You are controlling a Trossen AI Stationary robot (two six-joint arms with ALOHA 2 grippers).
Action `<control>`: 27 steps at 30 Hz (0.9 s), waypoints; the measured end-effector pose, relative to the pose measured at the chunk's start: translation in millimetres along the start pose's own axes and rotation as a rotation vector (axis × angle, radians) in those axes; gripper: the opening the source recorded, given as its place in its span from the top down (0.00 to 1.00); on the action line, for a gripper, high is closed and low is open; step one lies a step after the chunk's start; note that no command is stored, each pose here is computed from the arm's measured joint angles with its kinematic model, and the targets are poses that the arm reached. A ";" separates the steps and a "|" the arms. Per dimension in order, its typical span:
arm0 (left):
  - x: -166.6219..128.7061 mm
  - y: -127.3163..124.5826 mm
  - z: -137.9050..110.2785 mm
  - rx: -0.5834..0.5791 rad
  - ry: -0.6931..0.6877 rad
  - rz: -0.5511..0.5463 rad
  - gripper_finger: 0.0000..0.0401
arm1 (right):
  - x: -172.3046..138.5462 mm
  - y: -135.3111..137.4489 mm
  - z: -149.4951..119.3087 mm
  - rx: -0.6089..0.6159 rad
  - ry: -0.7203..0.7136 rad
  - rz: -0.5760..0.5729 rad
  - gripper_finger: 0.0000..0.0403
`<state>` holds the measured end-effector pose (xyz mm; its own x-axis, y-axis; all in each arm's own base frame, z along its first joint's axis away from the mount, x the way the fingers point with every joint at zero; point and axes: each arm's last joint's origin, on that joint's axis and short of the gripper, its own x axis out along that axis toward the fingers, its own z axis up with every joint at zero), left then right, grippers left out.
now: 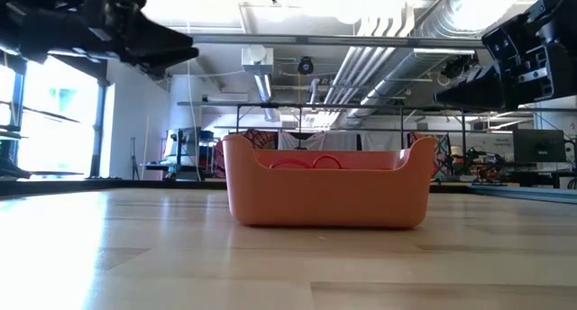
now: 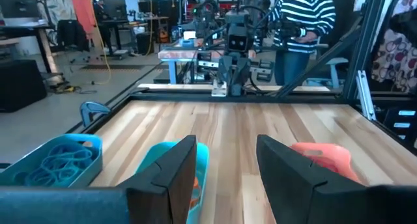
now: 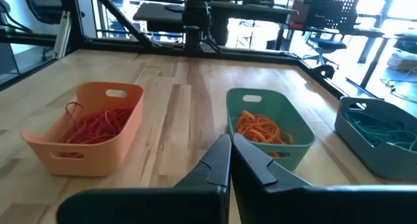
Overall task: Sort rubber bands into baskets
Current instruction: Return to Home Position
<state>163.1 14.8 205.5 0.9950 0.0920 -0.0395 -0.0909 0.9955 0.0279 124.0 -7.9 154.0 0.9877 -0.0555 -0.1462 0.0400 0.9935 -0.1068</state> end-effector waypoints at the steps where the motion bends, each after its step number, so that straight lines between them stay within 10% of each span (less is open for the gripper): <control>1: -3.0 0.6 -1.5 0.000 0.004 0.004 0.62 | 0.0 -0.1 -0.4 0.000 0.004 -0.003 1.00; 27: -64.2 5.2 3.3 0.004 -0.112 0.043 0.62 | -0.2 -2.2 4.0 0.009 -0.038 -0.066 1.00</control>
<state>98.8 14.0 211.5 0.9886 0.1313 0.0733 -0.1339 0.9905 0.0310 124.3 -9.7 158.2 0.9879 -0.1176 -0.1015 0.1068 0.9885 -0.1066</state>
